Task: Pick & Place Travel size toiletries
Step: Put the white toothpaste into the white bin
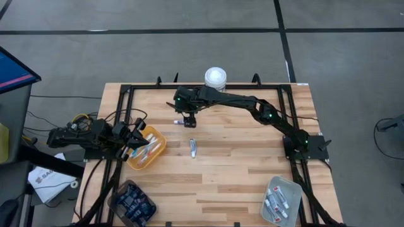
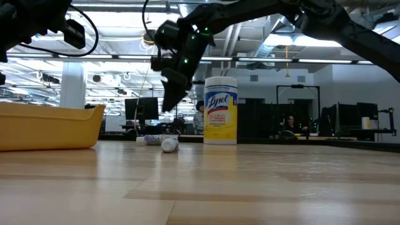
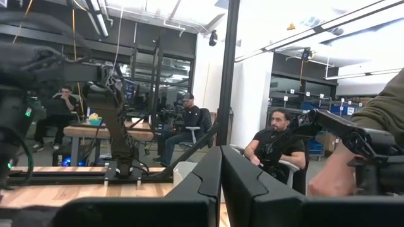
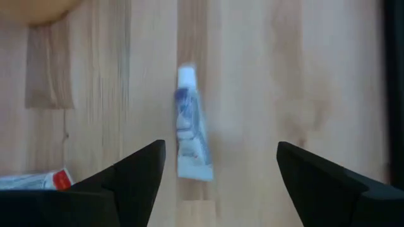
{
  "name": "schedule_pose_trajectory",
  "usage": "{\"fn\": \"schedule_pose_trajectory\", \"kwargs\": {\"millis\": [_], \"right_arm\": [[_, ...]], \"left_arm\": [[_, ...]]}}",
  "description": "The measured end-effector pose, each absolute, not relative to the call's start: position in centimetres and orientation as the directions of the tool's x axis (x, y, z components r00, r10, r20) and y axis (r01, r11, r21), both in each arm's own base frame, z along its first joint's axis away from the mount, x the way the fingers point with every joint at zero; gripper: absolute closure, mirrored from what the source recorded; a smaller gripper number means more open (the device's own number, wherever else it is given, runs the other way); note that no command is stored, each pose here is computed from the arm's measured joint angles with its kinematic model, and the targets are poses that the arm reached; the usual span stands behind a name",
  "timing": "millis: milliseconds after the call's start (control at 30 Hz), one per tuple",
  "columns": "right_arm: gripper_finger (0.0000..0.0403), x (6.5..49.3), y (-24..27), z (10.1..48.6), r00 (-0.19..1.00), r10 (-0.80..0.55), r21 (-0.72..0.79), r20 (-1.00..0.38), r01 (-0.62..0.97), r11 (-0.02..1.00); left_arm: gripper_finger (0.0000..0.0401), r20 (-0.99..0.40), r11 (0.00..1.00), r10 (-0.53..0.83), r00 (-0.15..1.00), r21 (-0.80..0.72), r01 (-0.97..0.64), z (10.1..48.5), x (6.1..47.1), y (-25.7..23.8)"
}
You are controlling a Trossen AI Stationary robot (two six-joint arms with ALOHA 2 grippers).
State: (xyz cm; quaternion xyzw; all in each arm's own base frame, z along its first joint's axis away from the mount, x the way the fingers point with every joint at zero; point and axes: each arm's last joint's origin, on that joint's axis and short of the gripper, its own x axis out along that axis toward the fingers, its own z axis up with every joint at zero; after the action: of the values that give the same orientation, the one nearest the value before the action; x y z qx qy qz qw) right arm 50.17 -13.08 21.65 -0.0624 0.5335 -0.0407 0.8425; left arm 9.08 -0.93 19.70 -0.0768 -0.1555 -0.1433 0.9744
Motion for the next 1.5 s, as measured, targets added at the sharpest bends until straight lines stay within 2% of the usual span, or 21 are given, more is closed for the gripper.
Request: {"fn": "schedule_pose_trajectory", "kwargs": {"millis": [200, 333, 467, 633, 800, 967, 1067, 1200, 1367, 1500], "right_arm": [[0.0112, 50.0, -13.3, 19.8, 0.366, -0.081, -0.054, -0.927, 0.082, 0.995], [0.0113, 49.7, -12.8, 22.0, 0.424, -0.039, 0.011, -0.905, 0.116, 0.993], [0.0113, 47.8, -12.2, 28.6, 0.539, -0.054, 0.013, -0.841, 0.12, 0.993], [0.0113, 43.2, -10.3, 38.0, 0.691, -0.082, -0.011, -0.719, 0.106, 0.994], [0.0113, 36.2, -7.1, 47.0, 0.839, -0.082, -0.016, -0.539, 0.088, 0.996], [0.0113, 28.7, -3.9, 53.1, 0.93, -0.057, 0.017, -0.364, 0.067, 0.998], [0.0113, 24.0, -2.3, 55.8, 0.963, -0.06, 0.03, -0.263, 0.07, 0.997], [0.0113, 19.2, -0.6, 57.8, 0.98, -0.105, 0.02, -0.17, 0.11, 0.994], [0.0113, 16.4, 0.4, 58.7, 0.982, -0.148, 0.007, -0.116, 0.15, 0.989], [0.0113, 15.8, 1.1, 58.8, 0.988, -0.111, 0.005, -0.106, 0.112, 0.994]], "left_arm": [[0.0399, 0.325, 0.947, -0.256, 0.91, -0.105, 0.303, 19.7, 9.1, -0.9], [0.0399, 0.328, 0.947, -0.256, 0.909, -0.104, 0.304, 19.7, 9.1, -0.9], [0.0399, 0.313, 0.947, -0.256, 0.914, -0.108, 0.302, 19.6, 9.3, -0.9], [0.0399, 0.281, 0.947, -0.256, 0.925, -0.118, 0.298, 19.4, 9.6, -1.0], [0.0399, 0.244, 0.947, -0.257, 0.935, -0.129, 0.294, 19.1, 9.9, -1.0], [0.0399, 0.225, 0.95, -0.24, 0.944, -0.147, 0.276, 18.9, 10.3, -0.9], [0.0399, 0.3, 0.929, -0.126, 0.946, -0.3, 0.219, 19.7, 10.3, -0.6], [0.0399, 0.436, 0.802, 0.113, 0.893, -0.57, 0.176, 21.0, 10.1, 0.1], [0.0399, 0.483, 0.708, 0.348, 0.803, -0.697, 0.113, 21.7, 10.0, 0.8], [0.0399, 0.512, 0.66, 0.42, 0.749, -0.739, 0.136, 22.2, 9.7, 1.0]]}}
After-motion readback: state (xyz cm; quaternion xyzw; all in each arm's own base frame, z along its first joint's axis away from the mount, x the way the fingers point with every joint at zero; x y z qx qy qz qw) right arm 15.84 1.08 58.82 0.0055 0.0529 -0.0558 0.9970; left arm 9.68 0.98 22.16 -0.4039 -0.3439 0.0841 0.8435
